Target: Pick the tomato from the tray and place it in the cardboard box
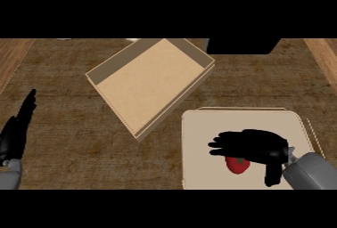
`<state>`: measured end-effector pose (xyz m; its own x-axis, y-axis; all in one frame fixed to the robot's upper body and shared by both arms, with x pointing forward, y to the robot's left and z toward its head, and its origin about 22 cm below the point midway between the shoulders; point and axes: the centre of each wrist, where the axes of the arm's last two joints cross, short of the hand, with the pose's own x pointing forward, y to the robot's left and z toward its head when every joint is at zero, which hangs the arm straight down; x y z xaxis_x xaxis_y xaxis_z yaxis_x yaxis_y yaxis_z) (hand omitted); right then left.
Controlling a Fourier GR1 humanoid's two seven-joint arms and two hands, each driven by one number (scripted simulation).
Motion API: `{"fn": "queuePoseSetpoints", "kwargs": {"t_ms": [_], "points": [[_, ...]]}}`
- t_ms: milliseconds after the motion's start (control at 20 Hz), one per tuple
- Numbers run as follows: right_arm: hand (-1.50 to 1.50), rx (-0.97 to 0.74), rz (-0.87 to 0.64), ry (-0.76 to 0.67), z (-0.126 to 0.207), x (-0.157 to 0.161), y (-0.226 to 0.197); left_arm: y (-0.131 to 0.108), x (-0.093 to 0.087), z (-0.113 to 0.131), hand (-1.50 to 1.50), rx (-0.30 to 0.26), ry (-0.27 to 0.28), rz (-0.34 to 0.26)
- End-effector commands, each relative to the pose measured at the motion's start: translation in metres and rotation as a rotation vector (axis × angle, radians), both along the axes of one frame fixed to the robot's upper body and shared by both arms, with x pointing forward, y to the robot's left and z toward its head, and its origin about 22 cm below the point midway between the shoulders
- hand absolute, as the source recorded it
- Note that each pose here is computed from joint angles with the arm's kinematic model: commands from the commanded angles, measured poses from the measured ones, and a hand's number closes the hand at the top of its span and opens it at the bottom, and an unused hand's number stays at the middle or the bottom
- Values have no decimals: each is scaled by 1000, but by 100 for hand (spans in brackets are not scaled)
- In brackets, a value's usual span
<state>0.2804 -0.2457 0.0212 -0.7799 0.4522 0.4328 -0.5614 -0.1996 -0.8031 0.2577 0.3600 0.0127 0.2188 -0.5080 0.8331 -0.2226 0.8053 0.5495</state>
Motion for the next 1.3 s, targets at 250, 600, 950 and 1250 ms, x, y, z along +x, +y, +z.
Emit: {"fn": "queuePoseSetpoints", "kwargs": {"t_ms": [250,600,950,1250], "points": [[150,92,-32,-112,-29,15,35,-11,8,-15,0,-16,-19,2],[150,163,-80,-232,-34,9,24,-7,-3,-2,0,-11,8,-4],[150,146,-541,-376,6,42,3,-5,4,5,0,-10,1,8],[150,51,-1046,-532,37,62,-16,-2,1,1,0,-2,0,8]]}}
